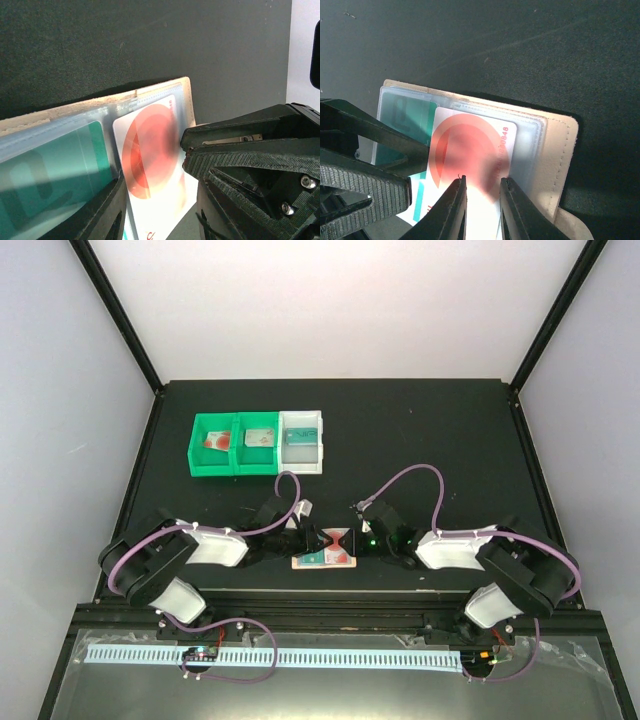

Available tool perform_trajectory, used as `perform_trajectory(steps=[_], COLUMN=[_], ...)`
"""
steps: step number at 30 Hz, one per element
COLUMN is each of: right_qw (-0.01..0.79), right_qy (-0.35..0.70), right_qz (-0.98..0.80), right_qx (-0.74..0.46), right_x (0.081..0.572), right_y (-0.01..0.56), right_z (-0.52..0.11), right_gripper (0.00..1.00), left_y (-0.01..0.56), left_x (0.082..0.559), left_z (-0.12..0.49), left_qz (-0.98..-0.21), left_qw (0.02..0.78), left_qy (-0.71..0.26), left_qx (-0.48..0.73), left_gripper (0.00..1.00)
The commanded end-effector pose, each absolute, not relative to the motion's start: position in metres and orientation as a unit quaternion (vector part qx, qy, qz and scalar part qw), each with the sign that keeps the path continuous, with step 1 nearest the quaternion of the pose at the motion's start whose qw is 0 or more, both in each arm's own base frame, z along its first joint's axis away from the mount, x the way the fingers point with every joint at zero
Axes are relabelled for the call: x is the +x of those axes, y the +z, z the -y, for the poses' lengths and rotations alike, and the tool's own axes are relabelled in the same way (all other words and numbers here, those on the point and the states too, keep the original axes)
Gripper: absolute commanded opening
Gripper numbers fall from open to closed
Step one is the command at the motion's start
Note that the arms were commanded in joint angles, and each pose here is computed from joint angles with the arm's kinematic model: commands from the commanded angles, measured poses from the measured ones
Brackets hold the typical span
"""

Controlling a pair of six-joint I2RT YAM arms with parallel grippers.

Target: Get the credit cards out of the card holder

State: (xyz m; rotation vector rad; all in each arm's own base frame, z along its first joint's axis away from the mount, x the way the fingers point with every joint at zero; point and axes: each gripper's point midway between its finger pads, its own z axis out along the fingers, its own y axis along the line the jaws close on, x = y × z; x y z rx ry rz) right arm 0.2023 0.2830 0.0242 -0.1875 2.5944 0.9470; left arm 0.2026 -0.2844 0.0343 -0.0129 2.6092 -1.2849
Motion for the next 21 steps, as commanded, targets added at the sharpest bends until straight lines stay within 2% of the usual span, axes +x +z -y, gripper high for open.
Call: perform_trajectory(steps=[1,11,21], right_qw=[0.161,0.158,0.157], right_qy=[0.323,0.328,0.325], right_qz=[-0.931,-0.929,-0.931], right_qx=[-0.063,-0.061,-0.058], right_x=[0.192,0.19,0.19], right_y=[0.008,0.007,0.005], right_z=[-0.276,-0.276,-0.274], right_gripper=[0.19,0.19,0.19], left_y=[0.023,0.038,0.038], left_x=[0.193,0.192,0.19], left_z=[0.279,0.287,0.288], left_qz=[-0.898,-0.882,-0.879], left_qw=[0.096,0.096,0.095], left_qy=[-0.43,-0.462,-0.468], left_qx=[-0.016,-0.013,-0.012], left_gripper=[0.41,0.4,0.14])
